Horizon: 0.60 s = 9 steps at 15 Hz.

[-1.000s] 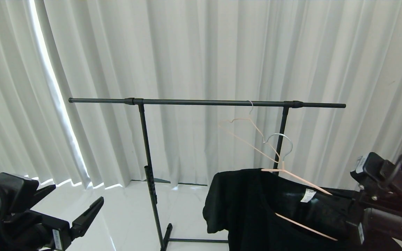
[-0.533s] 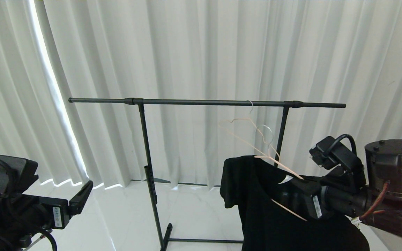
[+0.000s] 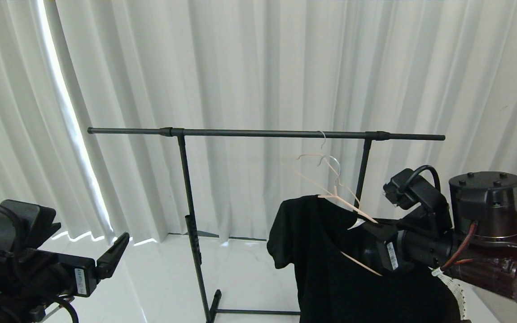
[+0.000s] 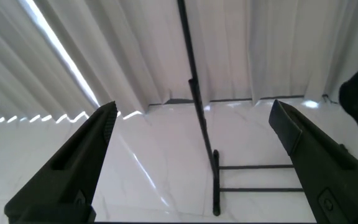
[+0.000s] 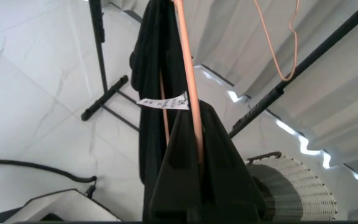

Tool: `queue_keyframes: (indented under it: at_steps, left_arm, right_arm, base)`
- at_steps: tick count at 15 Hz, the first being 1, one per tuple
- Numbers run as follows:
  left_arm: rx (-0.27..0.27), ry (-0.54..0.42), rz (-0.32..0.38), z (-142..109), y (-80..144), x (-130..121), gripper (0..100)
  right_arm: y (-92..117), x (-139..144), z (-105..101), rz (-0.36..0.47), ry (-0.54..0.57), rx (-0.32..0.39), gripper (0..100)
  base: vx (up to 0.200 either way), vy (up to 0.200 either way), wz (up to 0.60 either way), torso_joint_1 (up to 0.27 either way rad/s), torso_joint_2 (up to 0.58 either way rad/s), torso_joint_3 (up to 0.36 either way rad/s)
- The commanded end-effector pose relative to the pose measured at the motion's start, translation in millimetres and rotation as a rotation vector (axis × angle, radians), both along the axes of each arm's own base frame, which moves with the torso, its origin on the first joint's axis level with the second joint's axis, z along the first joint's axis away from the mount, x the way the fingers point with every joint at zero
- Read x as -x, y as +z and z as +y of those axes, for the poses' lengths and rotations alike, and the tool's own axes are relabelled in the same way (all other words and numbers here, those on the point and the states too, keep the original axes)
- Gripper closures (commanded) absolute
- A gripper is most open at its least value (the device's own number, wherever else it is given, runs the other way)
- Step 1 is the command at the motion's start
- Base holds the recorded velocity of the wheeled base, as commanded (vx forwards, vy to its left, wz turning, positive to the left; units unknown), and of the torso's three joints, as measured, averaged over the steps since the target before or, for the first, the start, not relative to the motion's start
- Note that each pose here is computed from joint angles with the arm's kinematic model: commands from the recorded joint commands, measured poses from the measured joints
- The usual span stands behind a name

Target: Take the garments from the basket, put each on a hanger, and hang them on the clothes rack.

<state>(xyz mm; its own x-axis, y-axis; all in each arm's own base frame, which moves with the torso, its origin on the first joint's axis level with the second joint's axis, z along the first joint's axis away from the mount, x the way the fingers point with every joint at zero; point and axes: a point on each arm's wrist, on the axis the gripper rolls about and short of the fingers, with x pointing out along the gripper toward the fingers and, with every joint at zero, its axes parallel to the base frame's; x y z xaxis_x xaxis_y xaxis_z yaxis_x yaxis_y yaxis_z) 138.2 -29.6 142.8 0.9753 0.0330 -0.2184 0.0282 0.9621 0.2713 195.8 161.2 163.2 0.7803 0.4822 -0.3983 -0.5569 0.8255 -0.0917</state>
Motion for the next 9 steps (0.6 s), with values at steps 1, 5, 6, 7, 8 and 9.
queue_keyframes:
  at_steps: [1, 5, 6, 7, 8, 9]
  left_arm:
    - [-0.004, -0.013, 0.005, -1.9, -0.8, 0.0, 0]
    - [-0.006, -0.014, 0.007, -1.8, -1.2, 0.2, 0]
    - [-0.006, -0.015, 0.007, -2.0, -1.2, 0.3, 0]
    - [-0.006, -0.015, 0.007, -2.0, -1.2, 0.3, 0]
    - [-0.006, -0.015, 0.007, -2.0, -1.2, 0.3, 0]
    - [-0.006, -0.015, 0.007, -2.0, -1.2, 0.3, 0]
  right_arm:
    - [-0.6, -1.2, 1.6, -0.007, 0.003, -0.002, 100]
    - [0.5, 2.5, 9.4, -0.015, 0.037, -0.010, 100]
    - [0.6, 0.9, 11.8, -0.016, 0.038, -0.010, 100]
    - [2.0, -1.6, 14.1, -0.026, 0.039, -0.017, 100]
    - [3.0, -5.0, 17.7, -0.039, 0.039, -0.028, 100]
    - [4.9, -7.2, 20.8, -0.050, 0.042, -0.037, 100]
  base:
    - [0.200, 0.000, 0.00, -0.012, -0.01, 0.002]
    - [0.200, 0.000, 0.00, 0.012, 0.00, 0.004]
    - [0.200, 0.000, 0.00, 0.002, 0.00, 0.002]
    - [0.200, 0.000, 0.00, 0.007, 0.00, -0.002]
    - [0.200, 0.000, 0.00, 0.007, 0.00, 0.002]
    - [0.200, 0.000, 0.00, 0.002, 0.00, 0.002]
